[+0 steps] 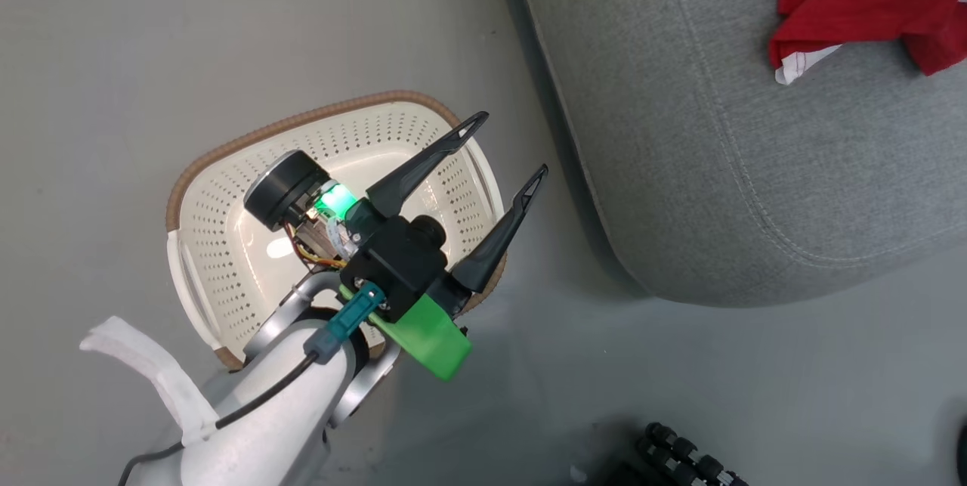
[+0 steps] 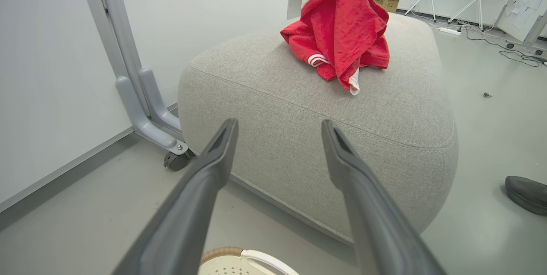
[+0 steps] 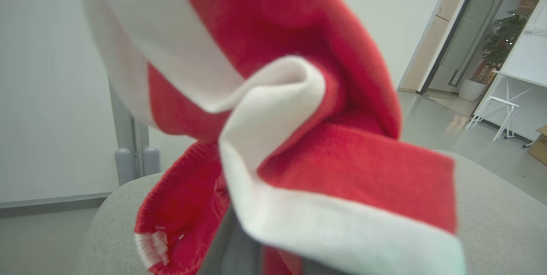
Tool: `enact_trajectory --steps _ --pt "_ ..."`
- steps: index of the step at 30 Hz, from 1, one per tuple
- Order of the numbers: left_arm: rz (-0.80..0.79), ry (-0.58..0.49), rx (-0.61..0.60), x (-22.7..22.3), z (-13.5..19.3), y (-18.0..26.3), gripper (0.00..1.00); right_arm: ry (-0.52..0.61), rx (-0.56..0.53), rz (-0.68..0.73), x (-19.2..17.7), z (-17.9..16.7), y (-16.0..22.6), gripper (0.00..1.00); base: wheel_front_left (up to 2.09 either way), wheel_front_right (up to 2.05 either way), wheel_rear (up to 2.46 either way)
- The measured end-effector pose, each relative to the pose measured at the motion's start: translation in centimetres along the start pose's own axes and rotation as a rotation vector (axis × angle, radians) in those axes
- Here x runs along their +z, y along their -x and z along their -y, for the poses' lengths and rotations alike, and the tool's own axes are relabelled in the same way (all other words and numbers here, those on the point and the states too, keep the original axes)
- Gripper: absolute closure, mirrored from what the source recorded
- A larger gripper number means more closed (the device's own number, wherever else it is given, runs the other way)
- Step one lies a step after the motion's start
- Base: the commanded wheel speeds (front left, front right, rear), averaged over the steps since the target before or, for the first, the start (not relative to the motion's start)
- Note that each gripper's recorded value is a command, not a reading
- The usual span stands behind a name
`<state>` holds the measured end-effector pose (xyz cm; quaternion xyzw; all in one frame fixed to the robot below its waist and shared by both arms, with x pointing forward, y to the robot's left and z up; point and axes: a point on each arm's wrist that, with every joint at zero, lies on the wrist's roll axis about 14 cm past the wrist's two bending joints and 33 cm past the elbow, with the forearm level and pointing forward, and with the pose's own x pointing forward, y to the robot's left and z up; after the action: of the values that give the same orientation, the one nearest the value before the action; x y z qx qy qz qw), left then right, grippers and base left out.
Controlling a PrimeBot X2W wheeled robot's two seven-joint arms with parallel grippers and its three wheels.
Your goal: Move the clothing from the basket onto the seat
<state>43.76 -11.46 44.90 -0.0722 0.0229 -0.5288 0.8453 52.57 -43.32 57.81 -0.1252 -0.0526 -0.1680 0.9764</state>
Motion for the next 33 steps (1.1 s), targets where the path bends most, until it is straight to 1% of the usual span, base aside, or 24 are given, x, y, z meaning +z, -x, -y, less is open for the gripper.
enact_trajectory --steps 3,6,8,10,11,12,13,14,20,25,28,33 --pt "-0.013 0.01 0.005 -1.2 -0.7 0.1 0.0 0.016 0.014 -0.134 -4.9 -1.3 -0.3 1.0 0.0 0.0 0.0" --pt "-0.027 0.026 0.009 -2.4 -1.2 0.2 0.0 -0.005 0.011 -0.246 -9.5 -2.5 0.2 1.0 0.0 0.0 0.0" --pt "-0.039 0.036 0.018 -3.2 -1.6 0.4 0.0 -0.015 0.012 -0.304 -11.9 -3.3 0.7 1.0 0.0 0.0 0.0" --pt "-0.045 0.04 0.028 -3.6 -2.0 0.7 0.0 -0.029 0.013 -0.339 -13.5 -3.9 1.0 0.99 0.0 0.0 0.0" --pt "-0.048 0.043 0.035 -3.8 -2.2 0.8 0.0 -0.037 0.012 -0.352 -14.2 -4.2 1.1 0.79 0.0 0.0 0.0" --pt "-0.05 0.047 0.04 -4.0 -2.3 0.9 0.0 -0.044 0.012 -0.364 -14.7 -4.5 1.2 0.55 0.0 0.0 0.0" --pt "-0.058 0.05 0.045 -4.2 -2.4 1.1 0.0 -0.053 0.01 -0.374 -15.1 -4.7 1.4 0.36 0.0 0.0 0.0" --pt "-0.058 0.052 0.05 -4.3 -2.5 1.2 0.0 -0.06 0.007 -0.38 -15.4 -4.8 1.5 0.01 0.0 0.0 0.0" --pt "-0.029 0.048 0.059 -3.1 -2.2 1.2 0.0 -0.102 -0.036 -0.358 -14.8 -3.6 2.6 0.0 0.0 0.0 0.0" --pt "0.0 0.037 0.085 -1.7 -2.1 1.5 0.0 -0.145 -0.066 -0.347 -14.3 -2.9 5.2 0.0 0.0 0.0 0.0" --pt "0.009 0.04 0.117 -1.1 -1.9 2.1 0.0 -0.154 -0.069 -0.34 -13.9 -2.8 6.9 0.0 0.0 0.0 0.0" --pt "0.045 0.04 0.189 0.4 -1.9 3.3 0.0 -0.167 -0.049 -0.302 -12.3 -3.5 9.4 0.0 0.0 0.0 0.0"
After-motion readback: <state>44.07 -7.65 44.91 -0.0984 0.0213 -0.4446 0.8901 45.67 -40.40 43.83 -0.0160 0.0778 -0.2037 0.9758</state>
